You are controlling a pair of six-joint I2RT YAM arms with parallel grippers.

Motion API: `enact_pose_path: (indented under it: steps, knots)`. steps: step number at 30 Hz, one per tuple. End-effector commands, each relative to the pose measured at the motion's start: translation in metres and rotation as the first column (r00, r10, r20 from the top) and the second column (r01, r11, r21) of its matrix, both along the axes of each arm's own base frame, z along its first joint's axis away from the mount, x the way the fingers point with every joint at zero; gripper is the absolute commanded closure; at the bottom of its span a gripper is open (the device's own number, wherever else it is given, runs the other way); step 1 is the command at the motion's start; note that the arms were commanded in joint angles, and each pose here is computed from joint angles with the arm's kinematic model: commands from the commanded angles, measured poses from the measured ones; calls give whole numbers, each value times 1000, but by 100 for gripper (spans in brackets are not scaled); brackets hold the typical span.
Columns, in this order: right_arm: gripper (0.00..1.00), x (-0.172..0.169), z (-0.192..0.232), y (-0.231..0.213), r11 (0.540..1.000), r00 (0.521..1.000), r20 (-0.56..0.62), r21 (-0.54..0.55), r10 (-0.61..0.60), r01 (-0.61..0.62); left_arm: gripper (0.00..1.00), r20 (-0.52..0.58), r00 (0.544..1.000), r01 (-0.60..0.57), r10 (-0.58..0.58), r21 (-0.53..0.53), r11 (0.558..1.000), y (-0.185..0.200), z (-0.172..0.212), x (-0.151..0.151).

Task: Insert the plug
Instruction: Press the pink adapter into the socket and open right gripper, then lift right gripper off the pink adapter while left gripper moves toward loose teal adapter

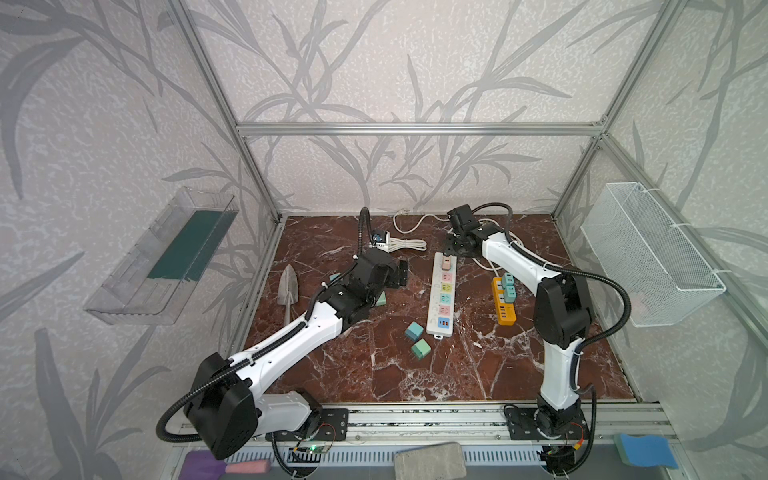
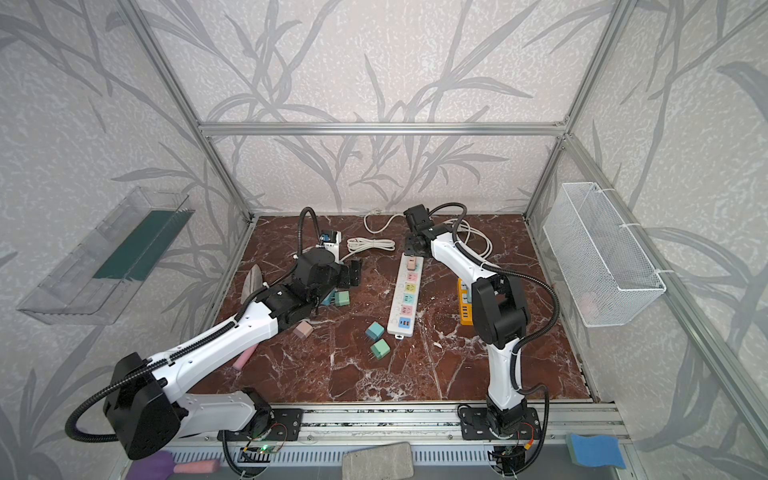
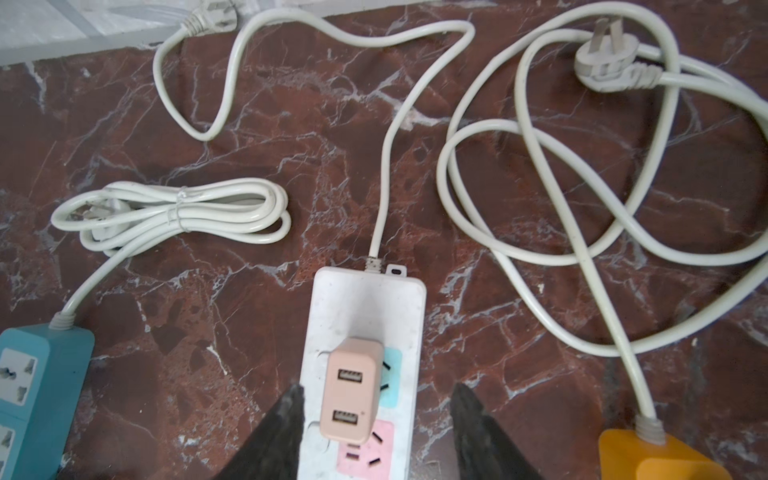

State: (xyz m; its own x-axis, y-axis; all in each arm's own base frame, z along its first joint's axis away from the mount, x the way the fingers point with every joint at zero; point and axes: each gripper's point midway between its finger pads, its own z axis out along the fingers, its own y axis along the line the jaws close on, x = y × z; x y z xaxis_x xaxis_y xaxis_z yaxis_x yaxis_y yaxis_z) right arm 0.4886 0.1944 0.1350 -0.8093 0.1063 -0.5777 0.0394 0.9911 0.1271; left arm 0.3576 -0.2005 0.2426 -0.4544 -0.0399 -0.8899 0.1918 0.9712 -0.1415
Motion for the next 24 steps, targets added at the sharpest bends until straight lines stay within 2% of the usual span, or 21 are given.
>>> enact_pose_path:
  steps: [1,12,22,24]
  knots:
    - [44,-5,-5,-2,1000,999,-42,-16,26,-27,12,0,1000,-20,20,-12,1000,3,0,2]
    - [45,-19,-54,-13,1000,989,-150,-7,3,-4,12,-11,1000,-18,18,0,1000,1,-5,4]
    - [46,-22,-50,-5,998,987,-150,35,52,-47,11,-17,1000,-14,15,16,1000,1,-9,5]
    - [46,-19,-32,-3,997,991,-118,51,61,-56,5,-22,1000,-11,12,17,1000,0,-11,5]
